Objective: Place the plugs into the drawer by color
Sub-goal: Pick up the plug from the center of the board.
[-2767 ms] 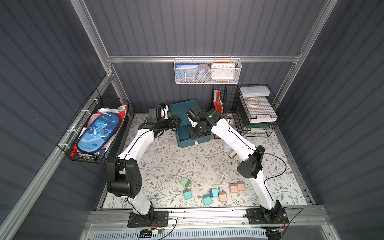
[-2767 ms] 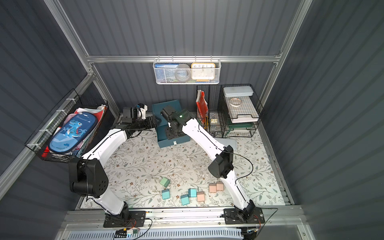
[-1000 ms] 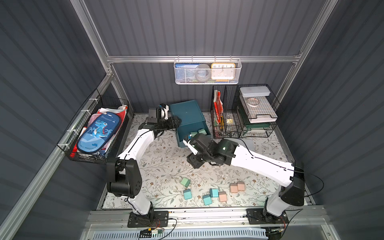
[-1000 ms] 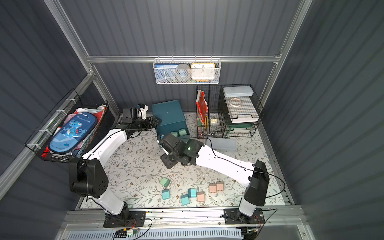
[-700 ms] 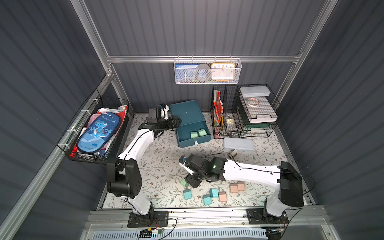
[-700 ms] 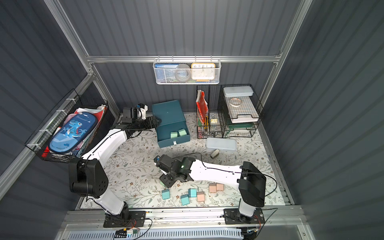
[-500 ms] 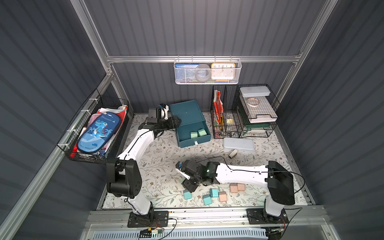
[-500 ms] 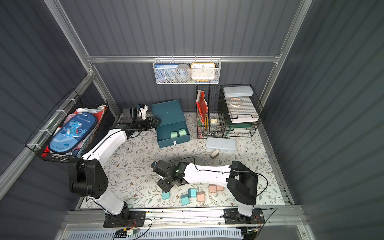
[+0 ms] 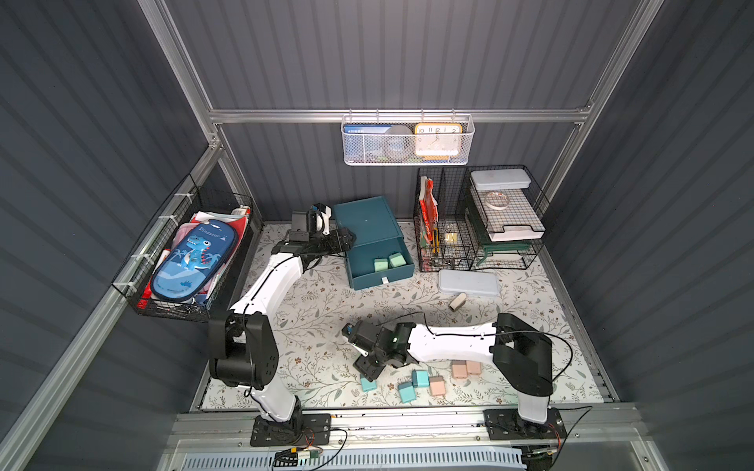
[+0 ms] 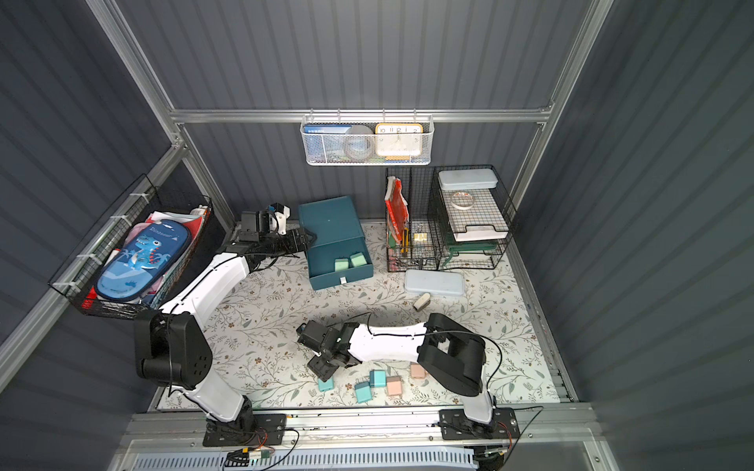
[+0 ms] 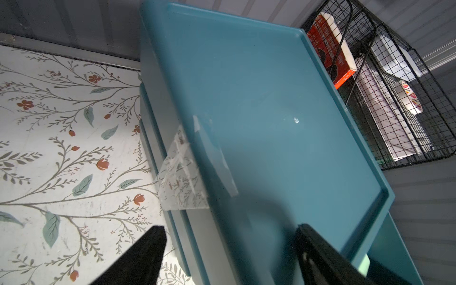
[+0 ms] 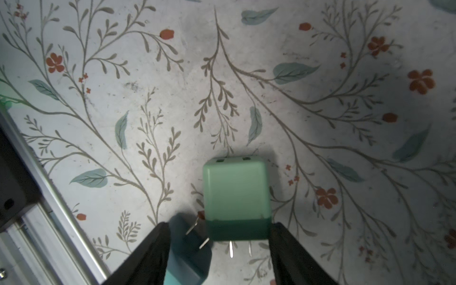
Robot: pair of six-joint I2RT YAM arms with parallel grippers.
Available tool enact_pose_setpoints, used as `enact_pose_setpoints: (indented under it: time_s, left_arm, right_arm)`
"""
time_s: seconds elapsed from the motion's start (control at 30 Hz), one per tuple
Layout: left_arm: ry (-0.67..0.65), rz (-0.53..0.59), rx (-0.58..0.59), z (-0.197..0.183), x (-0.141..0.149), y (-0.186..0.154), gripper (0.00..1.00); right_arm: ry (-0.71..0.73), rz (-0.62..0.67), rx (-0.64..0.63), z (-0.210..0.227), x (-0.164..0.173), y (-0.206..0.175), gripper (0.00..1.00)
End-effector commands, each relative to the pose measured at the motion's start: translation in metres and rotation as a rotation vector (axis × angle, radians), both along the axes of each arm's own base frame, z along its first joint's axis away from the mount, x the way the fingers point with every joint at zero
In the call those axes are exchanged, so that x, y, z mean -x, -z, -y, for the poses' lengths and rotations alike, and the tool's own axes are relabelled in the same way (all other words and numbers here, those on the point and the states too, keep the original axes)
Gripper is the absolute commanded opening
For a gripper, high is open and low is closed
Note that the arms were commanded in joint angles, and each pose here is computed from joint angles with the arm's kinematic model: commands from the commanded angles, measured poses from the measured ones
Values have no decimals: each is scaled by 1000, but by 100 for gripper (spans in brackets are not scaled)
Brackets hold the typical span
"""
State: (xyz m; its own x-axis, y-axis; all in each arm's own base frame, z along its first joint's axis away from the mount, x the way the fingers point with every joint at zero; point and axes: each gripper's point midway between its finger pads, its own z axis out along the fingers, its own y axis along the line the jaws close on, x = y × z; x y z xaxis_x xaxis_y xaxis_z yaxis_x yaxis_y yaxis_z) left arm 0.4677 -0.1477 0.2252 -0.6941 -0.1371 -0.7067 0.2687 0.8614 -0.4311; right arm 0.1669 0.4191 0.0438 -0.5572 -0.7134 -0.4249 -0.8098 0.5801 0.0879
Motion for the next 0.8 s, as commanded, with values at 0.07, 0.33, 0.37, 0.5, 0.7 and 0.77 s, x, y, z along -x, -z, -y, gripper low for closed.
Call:
enact_pose_setpoints:
  time_s: [0.07,0.33,0.37,0.5,0.7,0.77]
  left_arm:
    - [12,-51,-39,-2,15,14,87]
    - [8,-47,-40,-2,14,14,87]
    - [6,-48,-40,-2,14,14,87]
    - [7,-45,-39,-2,14,13,87]
    - [6,-44,-39,-2,14,13,87]
    - [7,-43,-38,-2,14,13,87]
  right_arm:
    - [32,18,3,-2,-13,5,68]
    - [47,33,18,-2,-24,10,68]
    - [47,34,18,-2,-25,9,68]
    - [42,40,12,-5,-26,10,68]
    - [43,31,25,-10,-29,21,65]
    - [46,29,24,-10,-30,22,61]
